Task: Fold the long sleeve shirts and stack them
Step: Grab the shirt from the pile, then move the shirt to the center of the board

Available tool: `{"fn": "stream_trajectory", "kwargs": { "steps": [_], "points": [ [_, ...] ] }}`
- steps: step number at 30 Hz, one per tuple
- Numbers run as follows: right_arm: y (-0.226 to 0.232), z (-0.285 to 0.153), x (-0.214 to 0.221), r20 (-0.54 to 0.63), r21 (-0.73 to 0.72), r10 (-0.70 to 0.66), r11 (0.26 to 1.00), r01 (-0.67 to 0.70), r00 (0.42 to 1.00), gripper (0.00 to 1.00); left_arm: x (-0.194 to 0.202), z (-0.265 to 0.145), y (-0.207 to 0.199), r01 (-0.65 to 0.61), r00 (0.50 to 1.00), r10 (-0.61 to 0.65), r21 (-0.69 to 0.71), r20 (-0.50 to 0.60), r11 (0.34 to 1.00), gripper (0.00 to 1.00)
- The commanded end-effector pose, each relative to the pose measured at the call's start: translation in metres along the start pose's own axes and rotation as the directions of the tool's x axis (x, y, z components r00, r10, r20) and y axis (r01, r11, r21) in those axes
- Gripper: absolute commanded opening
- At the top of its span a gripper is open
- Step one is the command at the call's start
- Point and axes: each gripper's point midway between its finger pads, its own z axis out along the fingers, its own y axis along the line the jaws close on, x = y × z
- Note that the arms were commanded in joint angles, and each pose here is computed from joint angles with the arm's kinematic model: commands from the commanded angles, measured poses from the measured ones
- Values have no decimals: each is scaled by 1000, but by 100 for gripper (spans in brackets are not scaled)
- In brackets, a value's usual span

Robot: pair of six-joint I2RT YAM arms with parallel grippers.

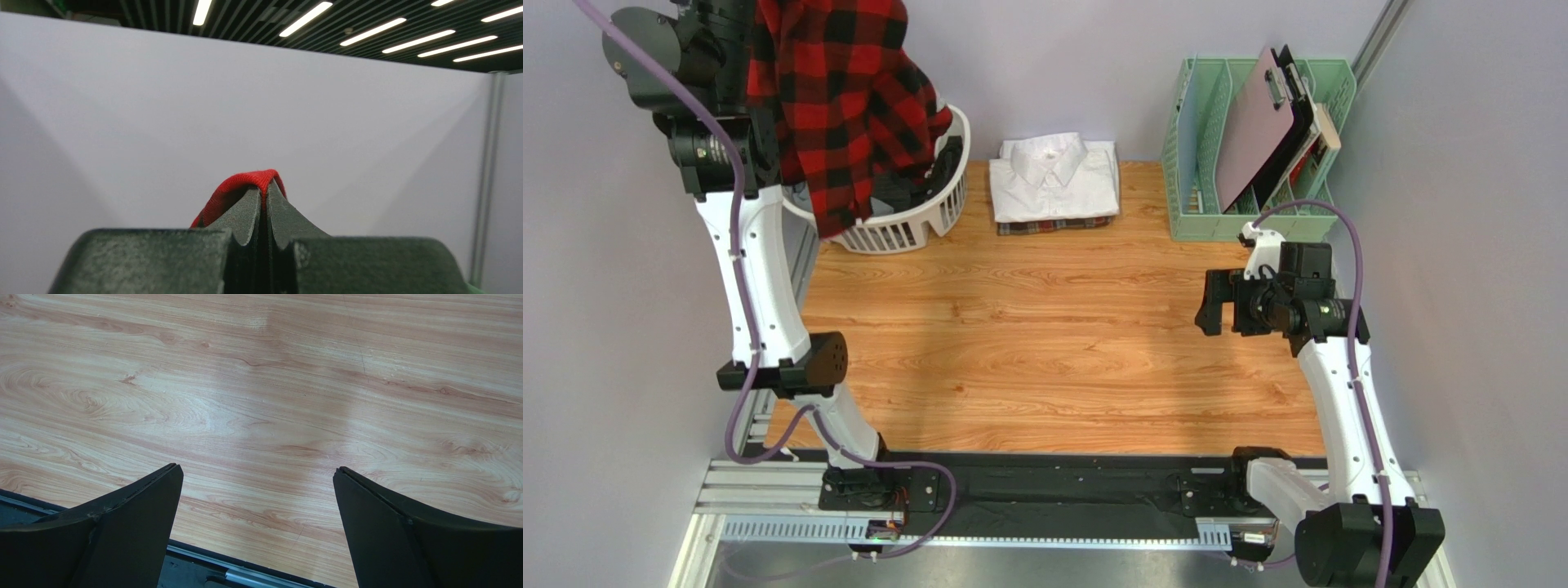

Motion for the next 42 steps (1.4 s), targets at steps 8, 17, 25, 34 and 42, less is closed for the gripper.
{"fn": "stream_trajectory", "kwargs": {
  "steps": [8,17,25,34,42],
  "points": [
    [-2,-6,-13,67,20,-27,999,25,997,100,-160,-49,-133,153,930,-235,285,283,946,0],
    [-2,-8,-14,73,24,-29,999,27,997,100,-166,-61,-168,362,873,-458,408,166,838,0],
    [-3,-7,-13,68,26,-29,999,27,997,100,-111,-50,-190,486,850,-526,418,-21,768,0],
    [0,-12,-15,68,10,-50,999,50,996,100,37,-118,-243,515,839,-267,530,-475,674,0],
    [5,-9,-19,54,-28,-53,998,54,997,100,225,-304,-281,586,581,205,580,-787,566,5]
  ]
}}
